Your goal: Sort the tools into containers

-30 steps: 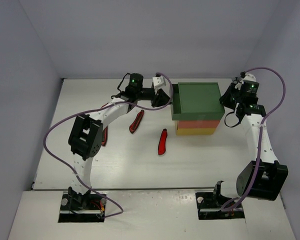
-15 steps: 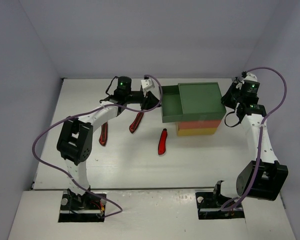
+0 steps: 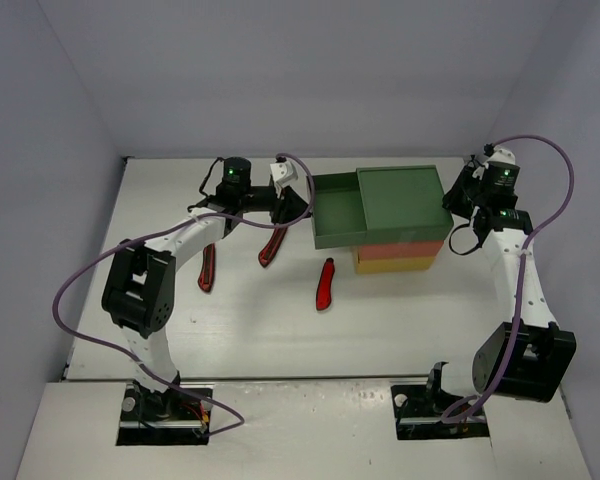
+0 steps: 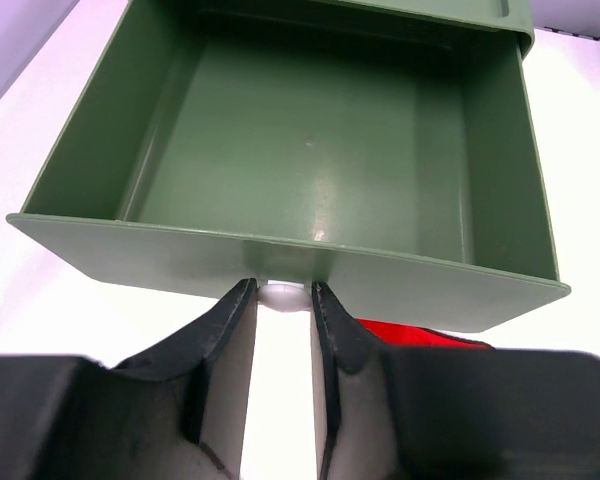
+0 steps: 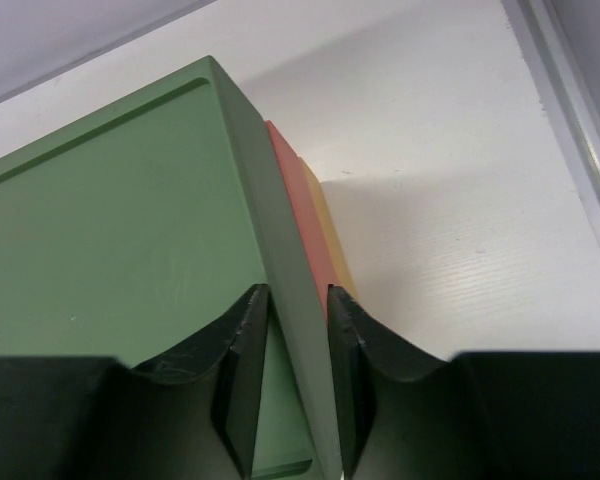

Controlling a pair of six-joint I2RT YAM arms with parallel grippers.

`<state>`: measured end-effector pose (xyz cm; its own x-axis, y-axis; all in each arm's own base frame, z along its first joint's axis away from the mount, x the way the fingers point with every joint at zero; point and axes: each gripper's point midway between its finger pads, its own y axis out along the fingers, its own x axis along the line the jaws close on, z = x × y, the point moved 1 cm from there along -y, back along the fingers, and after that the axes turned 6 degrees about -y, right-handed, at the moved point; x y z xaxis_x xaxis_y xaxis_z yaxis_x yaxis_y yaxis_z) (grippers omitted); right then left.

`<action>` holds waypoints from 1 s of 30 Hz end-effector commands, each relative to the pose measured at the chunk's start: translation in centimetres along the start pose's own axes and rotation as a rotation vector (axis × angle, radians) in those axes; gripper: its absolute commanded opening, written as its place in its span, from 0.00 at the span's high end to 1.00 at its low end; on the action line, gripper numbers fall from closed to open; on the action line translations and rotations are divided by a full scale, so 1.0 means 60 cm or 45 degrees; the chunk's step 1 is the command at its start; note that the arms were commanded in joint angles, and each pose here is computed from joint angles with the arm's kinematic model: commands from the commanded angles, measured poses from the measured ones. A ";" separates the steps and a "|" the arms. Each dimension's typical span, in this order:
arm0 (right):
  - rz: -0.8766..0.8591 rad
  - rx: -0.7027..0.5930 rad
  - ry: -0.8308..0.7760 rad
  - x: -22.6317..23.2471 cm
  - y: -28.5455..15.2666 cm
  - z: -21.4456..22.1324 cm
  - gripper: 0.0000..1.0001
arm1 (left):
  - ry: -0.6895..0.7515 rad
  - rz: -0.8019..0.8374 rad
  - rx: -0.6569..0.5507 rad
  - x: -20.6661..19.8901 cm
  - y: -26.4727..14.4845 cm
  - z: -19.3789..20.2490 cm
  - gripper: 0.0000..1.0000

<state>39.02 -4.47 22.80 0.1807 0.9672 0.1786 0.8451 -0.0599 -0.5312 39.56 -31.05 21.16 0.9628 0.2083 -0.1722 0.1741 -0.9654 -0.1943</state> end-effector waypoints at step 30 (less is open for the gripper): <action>-0.038 -0.290 -0.086 0.030 -0.136 -0.074 0.26 | -0.515 -1.277 0.439 0.077 -0.124 0.119 0.39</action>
<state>35.24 -3.70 29.62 0.1435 0.9793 0.1425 0.9190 -0.0784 -0.3864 40.87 -21.46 15.40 0.3595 0.9167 -0.1741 0.6772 -0.3847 -0.6272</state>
